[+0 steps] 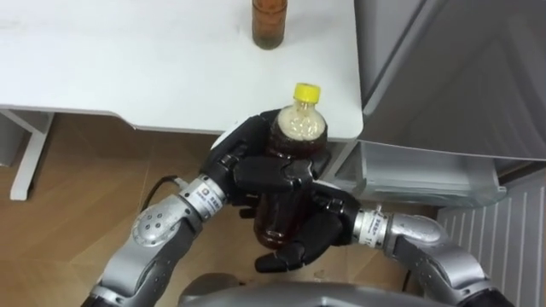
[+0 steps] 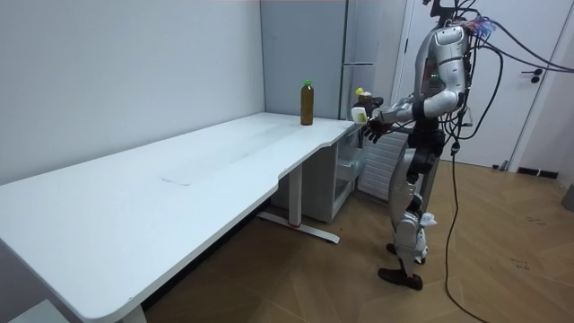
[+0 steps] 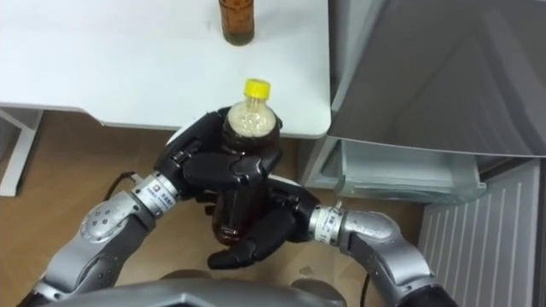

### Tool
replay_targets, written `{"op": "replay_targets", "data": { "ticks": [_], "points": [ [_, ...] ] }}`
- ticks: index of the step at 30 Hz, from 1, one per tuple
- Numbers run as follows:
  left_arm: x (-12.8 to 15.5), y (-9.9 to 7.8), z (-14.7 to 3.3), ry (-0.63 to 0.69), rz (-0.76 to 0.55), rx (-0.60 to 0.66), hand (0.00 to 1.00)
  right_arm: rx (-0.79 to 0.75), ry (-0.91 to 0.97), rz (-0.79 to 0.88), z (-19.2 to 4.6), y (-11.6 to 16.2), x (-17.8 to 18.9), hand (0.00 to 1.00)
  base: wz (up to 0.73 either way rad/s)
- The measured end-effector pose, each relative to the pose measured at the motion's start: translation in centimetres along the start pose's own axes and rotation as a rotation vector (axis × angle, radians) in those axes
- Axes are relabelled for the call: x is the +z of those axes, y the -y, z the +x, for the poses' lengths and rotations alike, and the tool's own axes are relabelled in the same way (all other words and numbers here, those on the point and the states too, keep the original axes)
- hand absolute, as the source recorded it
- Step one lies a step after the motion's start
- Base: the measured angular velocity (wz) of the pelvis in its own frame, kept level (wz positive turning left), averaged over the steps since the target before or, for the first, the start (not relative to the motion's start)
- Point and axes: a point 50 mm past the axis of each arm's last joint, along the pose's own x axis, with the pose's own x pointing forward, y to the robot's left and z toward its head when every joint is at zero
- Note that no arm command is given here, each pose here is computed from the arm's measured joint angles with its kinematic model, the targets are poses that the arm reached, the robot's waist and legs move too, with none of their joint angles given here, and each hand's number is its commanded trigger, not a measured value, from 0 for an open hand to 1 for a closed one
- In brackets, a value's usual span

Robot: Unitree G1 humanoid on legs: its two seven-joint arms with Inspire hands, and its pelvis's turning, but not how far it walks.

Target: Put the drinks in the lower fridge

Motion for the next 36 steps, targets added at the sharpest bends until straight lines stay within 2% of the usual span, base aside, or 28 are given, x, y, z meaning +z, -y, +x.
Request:
{"op": "replay_targets", "data": {
  "ticks": [1,2,12,13,14,15,18,36],
  "points": [
    [0.0,0.0,0.0,-0.006,0.011,-0.002,1.00,0.000,0.006,0.022,0.1,-0.1,-0.2,0.63,0.00],
    [0.0,0.0,-0.1,-0.006,0.014,-0.002,1.00,-0.001,0.008,0.030,0.2,-0.2,-0.3,1.00,0.00],
    [0.3,0.3,0.2,0.000,0.104,-0.016,1.00,-0.046,0.057,0.166,0.8,-0.9,-1.1,1.00,0.00],
    [0.3,0.2,0.2,-0.002,0.106,-0.008,0.80,-0.051,0.059,0.175,0.8,-0.9,-1.1,1.00,0.00],
    [0.2,0.2,0.2,-0.005,0.107,-0.005,0.67,-0.051,0.057,0.177,0.8,-0.9,-1.1,1.00,0.00],
    [0.1,0.2,0.1,-0.011,0.108,-0.004,0.18,-0.051,0.052,0.178,0.8,-1.0,-1.2,1.00,0.00],
    [0.0,0.2,0.1,-0.016,0.105,0.002,0.00,-0.050,0.047,0.172,0.7,-1.0,-1.3,1.00,0.00],
    [0.3,0.8,0.5,0.008,0.107,-0.022,0.00,-0.099,0.068,0.248,1.0,-1.1,-1.6,1.00,0.00]
  ]
}}
